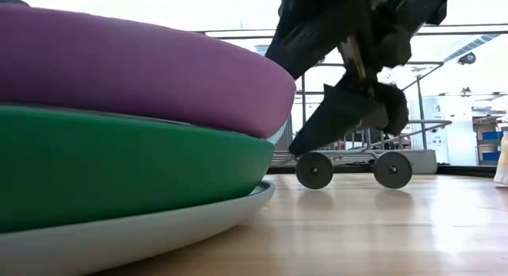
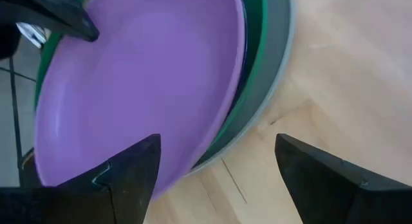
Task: Sort dishes
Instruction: Put the purple plate into the dish rack
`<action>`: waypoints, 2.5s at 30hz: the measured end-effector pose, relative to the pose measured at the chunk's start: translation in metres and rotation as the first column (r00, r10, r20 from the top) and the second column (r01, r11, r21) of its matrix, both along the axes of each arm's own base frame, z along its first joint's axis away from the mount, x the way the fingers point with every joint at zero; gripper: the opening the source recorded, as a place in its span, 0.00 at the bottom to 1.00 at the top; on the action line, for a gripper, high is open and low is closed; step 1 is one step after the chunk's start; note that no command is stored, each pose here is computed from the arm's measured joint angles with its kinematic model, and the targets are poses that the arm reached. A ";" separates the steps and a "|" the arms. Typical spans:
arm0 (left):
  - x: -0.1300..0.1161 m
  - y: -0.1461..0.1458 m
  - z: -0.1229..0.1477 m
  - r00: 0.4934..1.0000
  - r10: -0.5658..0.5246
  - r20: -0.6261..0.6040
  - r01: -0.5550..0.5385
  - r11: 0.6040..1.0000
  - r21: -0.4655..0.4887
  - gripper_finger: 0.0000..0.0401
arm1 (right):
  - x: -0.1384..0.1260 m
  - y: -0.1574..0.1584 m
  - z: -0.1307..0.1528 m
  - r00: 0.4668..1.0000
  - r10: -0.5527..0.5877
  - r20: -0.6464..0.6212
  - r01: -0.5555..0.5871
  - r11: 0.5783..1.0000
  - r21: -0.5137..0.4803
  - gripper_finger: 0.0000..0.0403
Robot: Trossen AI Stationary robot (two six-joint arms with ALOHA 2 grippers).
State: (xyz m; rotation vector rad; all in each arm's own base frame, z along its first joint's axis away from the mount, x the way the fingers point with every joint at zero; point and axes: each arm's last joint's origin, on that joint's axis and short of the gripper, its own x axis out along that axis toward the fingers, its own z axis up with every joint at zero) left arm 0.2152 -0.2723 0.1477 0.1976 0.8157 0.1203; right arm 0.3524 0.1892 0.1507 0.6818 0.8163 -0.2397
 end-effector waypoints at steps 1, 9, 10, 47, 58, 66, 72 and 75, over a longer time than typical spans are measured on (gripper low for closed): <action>0.001 -0.001 -0.001 1.000 0.003 0.005 -0.003 1.000 -0.003 0.00 | 0.002 0.000 -0.001 1.000 0.001 -0.002 -0.001 1.000 0.004 0.74; 0.004 -0.003 -0.008 1.000 0.010 0.017 -0.010 1.000 0.000 0.00 | 0.011 0.001 0.003 0.999 0.027 0.027 -0.027 1.000 -0.006 0.70; 0.004 -0.002 -0.008 1.000 0.010 0.017 -0.010 1.000 0.000 0.00 | 0.011 0.001 0.003 0.999 0.030 0.030 -0.030 0.999 -0.013 0.68; 0.013 -0.012 0.050 1.000 -0.006 -0.007 0.007 0.977 0.214 0.00 | 0.013 -0.005 0.021 0.991 0.106 0.080 -0.090 0.978 -0.187 0.02; 0.009 -0.016 0.090 0.999 -0.011 0.044 -0.004 0.939 0.345 0.00 | 0.004 -0.010 0.055 0.980 0.129 0.151 -0.078 0.948 -0.308 0.02; -0.001 -0.018 0.120 0.997 -0.042 0.066 0.008 0.896 0.444 0.00 | -0.011 -0.018 0.071 0.988 0.109 0.111 -0.048 0.894 -0.446 0.02; -0.006 -0.016 0.144 0.993 -0.058 0.105 -0.003 0.859 0.511 0.00 | -0.021 -0.021 0.091 0.984 0.121 0.134 -0.036 0.860 -0.509 0.02; -0.008 -0.013 0.150 0.992 -0.064 0.108 -0.006 0.834 0.552 0.00 | -0.031 -0.022 0.111 0.976 0.122 0.178 0.005 0.810 -0.587 0.02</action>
